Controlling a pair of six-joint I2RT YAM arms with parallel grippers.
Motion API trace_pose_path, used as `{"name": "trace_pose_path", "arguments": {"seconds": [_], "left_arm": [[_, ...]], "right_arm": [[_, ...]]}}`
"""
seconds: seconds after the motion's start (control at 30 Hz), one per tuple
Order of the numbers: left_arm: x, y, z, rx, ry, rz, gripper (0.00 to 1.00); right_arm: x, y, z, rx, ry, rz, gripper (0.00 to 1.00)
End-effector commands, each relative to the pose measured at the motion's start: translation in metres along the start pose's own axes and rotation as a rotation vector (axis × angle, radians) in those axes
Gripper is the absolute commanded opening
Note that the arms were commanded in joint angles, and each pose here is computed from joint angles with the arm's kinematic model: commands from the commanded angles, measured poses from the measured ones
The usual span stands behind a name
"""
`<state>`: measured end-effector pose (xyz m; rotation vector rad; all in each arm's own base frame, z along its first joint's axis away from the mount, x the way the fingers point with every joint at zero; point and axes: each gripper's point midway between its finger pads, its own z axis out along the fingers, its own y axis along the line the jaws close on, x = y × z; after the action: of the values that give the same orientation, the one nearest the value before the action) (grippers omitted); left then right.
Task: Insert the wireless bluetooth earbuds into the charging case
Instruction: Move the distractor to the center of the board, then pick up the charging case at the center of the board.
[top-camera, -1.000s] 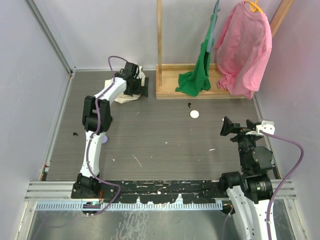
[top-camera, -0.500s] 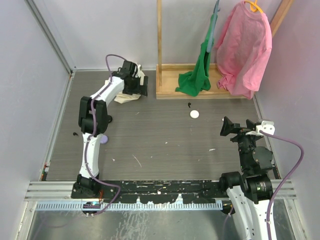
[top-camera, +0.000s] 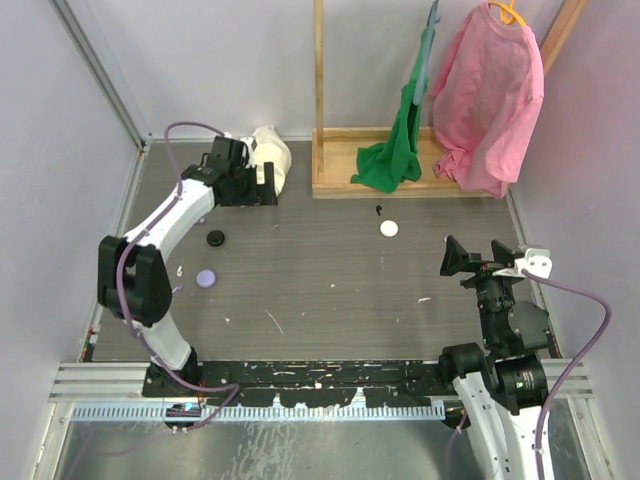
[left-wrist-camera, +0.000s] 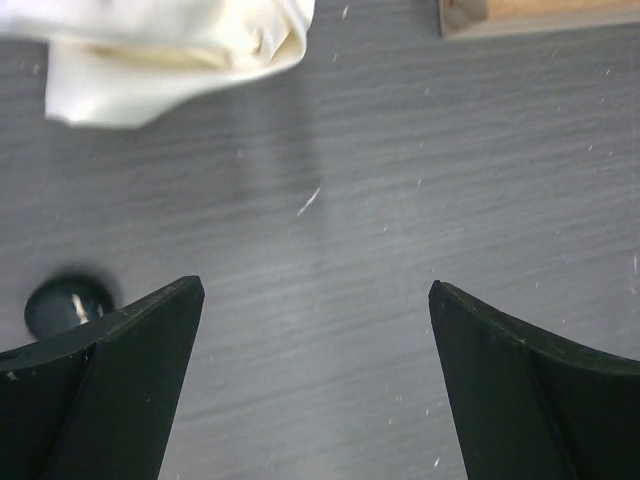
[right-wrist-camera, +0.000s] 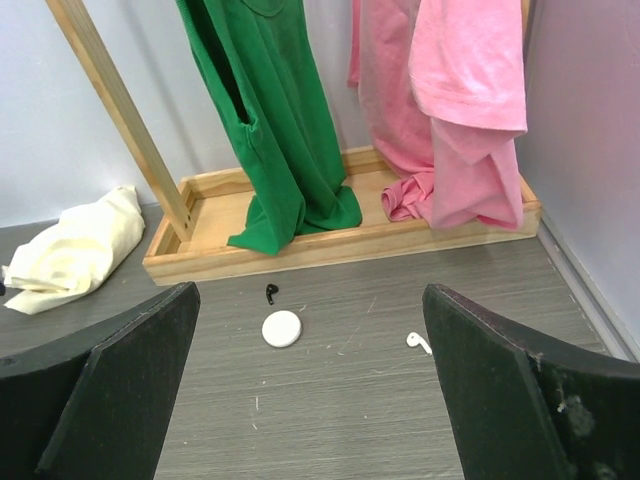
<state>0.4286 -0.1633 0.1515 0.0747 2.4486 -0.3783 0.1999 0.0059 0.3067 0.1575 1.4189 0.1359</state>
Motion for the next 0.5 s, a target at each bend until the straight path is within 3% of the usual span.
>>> {"name": "trace_pose_path", "arguments": {"seconds": [0.0, 0.23, 0.47], "left_arm": [[0.002, 0.01, -0.04, -0.048, -0.088, -0.032, 0.98], [0.046, 0.028, -0.088, -0.109, -0.098, -0.064, 0.98], [0.102, 0.058, -0.11, -0.217, -0.091, -0.124, 0.98]], "right_arm": [[-0.021, 0.007, -0.003, -0.037, -0.082, 0.015, 1.0], [-0.024, 0.012, -0.007, -0.063, -0.099, 0.025, 1.0], [-0.026, 0.017, -0.01, -0.094, -0.109, 0.033, 1.0]]}}
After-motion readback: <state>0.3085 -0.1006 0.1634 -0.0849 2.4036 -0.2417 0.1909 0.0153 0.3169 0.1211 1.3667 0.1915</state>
